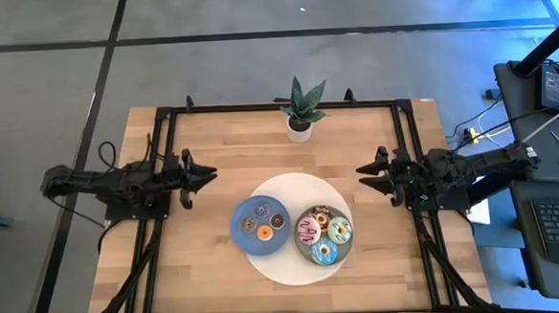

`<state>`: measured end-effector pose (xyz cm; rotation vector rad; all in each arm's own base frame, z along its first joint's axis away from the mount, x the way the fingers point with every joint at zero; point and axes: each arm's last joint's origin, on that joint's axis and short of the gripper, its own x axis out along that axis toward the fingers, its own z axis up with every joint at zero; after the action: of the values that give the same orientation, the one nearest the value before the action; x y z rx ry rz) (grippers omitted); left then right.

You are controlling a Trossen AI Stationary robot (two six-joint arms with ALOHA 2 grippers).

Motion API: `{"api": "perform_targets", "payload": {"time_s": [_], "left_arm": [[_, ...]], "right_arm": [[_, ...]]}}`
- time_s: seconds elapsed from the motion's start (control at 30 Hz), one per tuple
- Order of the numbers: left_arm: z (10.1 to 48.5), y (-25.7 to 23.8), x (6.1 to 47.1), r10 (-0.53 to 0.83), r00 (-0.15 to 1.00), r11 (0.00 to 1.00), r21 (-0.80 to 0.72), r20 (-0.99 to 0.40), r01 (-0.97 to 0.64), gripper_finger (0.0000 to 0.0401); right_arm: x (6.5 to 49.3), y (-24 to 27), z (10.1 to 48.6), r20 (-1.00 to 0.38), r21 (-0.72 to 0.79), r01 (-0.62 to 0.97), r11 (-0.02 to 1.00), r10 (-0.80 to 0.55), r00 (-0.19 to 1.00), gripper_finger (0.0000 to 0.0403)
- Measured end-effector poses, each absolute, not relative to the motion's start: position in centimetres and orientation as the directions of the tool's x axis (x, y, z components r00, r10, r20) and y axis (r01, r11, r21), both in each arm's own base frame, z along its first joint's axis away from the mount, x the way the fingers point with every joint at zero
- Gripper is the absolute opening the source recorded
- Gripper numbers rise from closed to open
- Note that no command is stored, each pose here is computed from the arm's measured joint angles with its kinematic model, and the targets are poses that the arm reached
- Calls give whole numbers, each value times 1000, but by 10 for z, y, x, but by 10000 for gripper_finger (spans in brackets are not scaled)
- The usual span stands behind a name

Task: Pick & Place donuts
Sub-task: Return to Home Position

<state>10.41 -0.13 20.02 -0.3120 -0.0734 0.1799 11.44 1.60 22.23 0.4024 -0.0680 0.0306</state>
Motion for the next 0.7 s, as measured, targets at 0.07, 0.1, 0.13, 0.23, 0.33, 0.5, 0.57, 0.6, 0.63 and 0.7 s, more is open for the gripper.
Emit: {"api": "perform_targets", "payload": {"time_s": [0.07, 0.1, 0.13, 0.23, 0.33, 0.5, 0.57, 0.6, 0.63, 0.7], "left_arm": [[198, 2, 103, 188, 982, 933, -317, 26, -170, 86], [198, 3, 103, 189, 982, 933, -316, 30, -170, 86], [199, 5, 103, 191, 981, 935, -310, 33, -171, 86], [200, 8, 102, 199, 979, 938, -298, 43, -178, 86], [188, 10, 105, 199, 979, 936, -302, 38, -178, 87], [176, 12, 106, 201, 976, 940, -297, 80, -169, 87], [173, 13, 106, 209, 977, 941, -280, 49, -188, 86], [172, 13, 106, 214, 976, 942, -272, 37, -196, 85], [171, 14, 106, 220, 975, 942, -268, 32, -204, 84], [170, 15, 106, 235, 972, 939, -266, 25, -220, 84]], "right_arm": [[114, 14, 219, 73, 386, -26, 922, -3, 997, 174], [113, 13, 217, 71, 381, -16, 924, -12, 997, 174], [113, 11, 216, 70, 377, -7, 926, -21, 997, 174], [112, 9, 215, 76, 360, 13, 933, -43, 996, 174], [112, 7, 215, 77, 344, 27, 939, -57, 995, 174], [112, 6, 215, 77, 340, 39, 940, -70, 995, 174], [112, 6, 215, 77, 324, 36, 945, -64, 995, 174], [112, 6, 215, 77, 314, 29, 949, -56, 995, 174], [112, 6, 213, 75, 311, 21, 950, -47, 996, 174], [111, 7, 210, 78, 313, 12, 950, -38, 996, 174]]}}
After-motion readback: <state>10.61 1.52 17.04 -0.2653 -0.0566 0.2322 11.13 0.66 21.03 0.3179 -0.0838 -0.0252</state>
